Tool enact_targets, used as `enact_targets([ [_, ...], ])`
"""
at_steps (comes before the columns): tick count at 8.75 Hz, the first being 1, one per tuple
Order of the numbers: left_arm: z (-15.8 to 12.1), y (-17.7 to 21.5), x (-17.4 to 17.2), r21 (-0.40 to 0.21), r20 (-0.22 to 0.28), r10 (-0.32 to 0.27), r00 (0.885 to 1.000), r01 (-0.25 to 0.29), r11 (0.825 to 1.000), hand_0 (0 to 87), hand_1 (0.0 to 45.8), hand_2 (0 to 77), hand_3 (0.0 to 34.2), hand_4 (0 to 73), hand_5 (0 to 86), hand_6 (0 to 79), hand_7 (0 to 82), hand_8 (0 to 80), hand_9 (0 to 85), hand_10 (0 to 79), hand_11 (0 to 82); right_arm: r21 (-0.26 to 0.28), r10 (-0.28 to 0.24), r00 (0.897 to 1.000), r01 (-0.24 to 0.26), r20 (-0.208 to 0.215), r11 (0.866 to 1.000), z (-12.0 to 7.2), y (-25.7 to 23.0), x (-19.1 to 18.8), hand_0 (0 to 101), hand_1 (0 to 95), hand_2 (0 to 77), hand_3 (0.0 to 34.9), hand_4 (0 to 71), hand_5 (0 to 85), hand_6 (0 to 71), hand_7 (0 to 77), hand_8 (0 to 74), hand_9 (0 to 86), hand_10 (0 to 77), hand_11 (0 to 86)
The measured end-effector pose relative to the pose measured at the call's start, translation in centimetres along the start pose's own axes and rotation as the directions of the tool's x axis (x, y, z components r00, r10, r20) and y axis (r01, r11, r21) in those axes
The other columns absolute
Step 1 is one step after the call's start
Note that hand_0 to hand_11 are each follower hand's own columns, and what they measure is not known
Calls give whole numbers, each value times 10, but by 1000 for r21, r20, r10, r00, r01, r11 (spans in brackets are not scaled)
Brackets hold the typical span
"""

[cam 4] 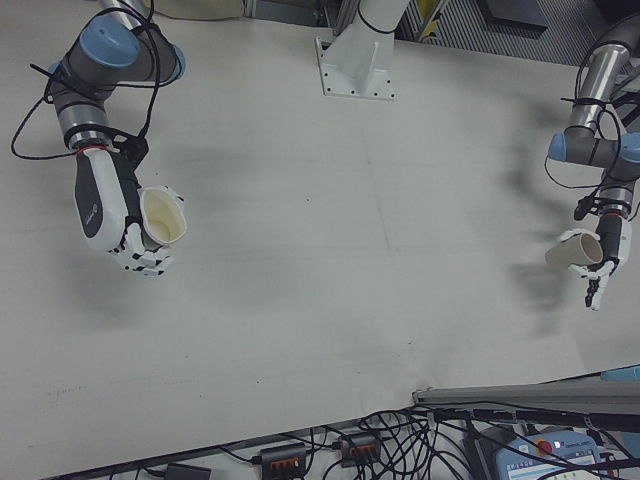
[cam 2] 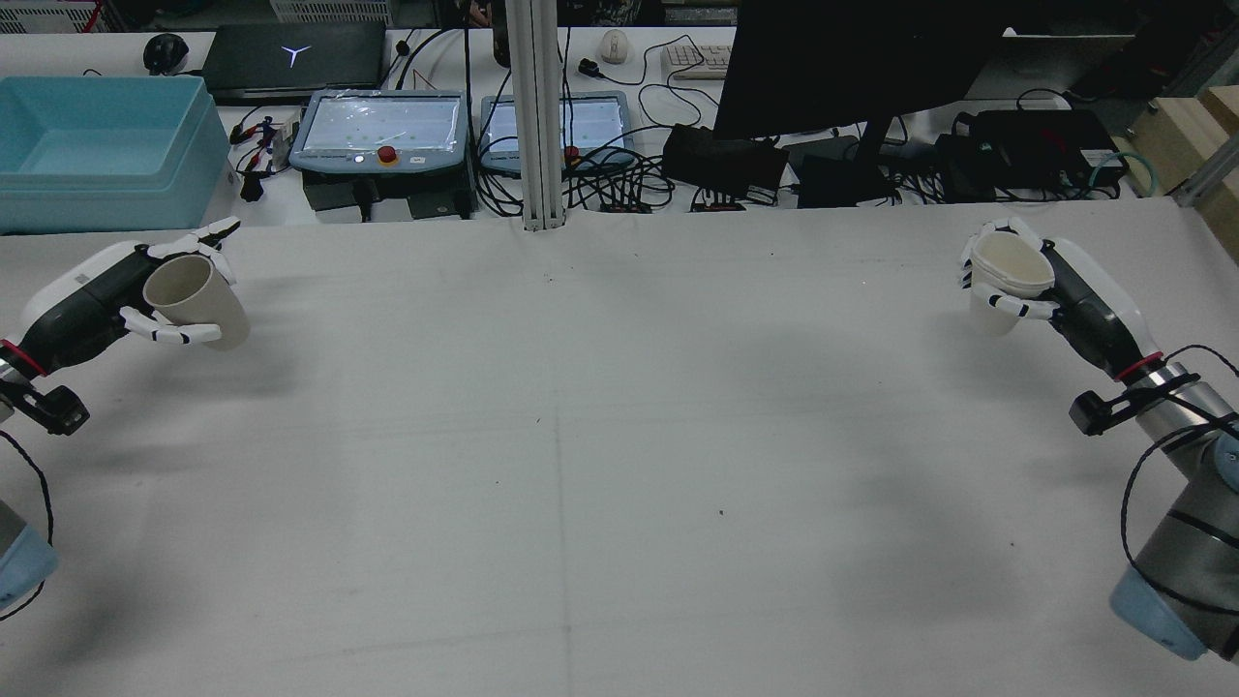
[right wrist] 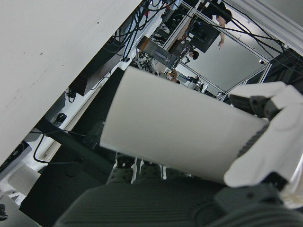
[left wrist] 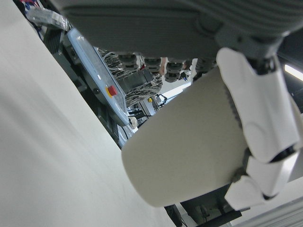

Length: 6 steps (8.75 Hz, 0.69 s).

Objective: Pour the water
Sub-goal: 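Carry both held cups toward the table center, toward each other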

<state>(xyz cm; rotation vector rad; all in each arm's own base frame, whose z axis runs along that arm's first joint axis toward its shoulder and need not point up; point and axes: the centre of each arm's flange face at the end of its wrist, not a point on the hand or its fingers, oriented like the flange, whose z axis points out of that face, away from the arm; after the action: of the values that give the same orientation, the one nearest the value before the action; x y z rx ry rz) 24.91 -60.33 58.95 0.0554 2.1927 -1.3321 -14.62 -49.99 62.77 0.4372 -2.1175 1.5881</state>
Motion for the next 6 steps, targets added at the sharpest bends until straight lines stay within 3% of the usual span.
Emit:
enact_targets([
  [2, 55, 86, -19, -76, 44, -34, 998, 38, 996, 462, 142, 322, 0, 355, 442, 65, 87, 27, 49, 27, 60, -2, -28, 1000, 28, -1, 1000, 5, 0, -55, 274, 153, 513, 0, 0, 698, 202, 545, 284, 475, 267, 398],
  [4, 100, 198, -64, -165, 127, -71, 989, 92, 982, 468, 142, 322, 0, 349, 442, 82, 98, 44, 55, 27, 60, -1, -49, 999, 49, -10, 999, 7, 15, -93, 286, 153, 524, 0, 0, 698, 202, 545, 284, 469, 267, 398],
  [6, 131, 306, -110, -237, 148, -55, 988, 89, 967, 469, 142, 322, 0, 349, 442, 82, 93, 44, 71, 38, 71, 5, -71, 997, 71, -27, 997, 11, 36, -111, 376, 169, 540, 0, 0, 698, 218, 562, 284, 469, 256, 387],
])
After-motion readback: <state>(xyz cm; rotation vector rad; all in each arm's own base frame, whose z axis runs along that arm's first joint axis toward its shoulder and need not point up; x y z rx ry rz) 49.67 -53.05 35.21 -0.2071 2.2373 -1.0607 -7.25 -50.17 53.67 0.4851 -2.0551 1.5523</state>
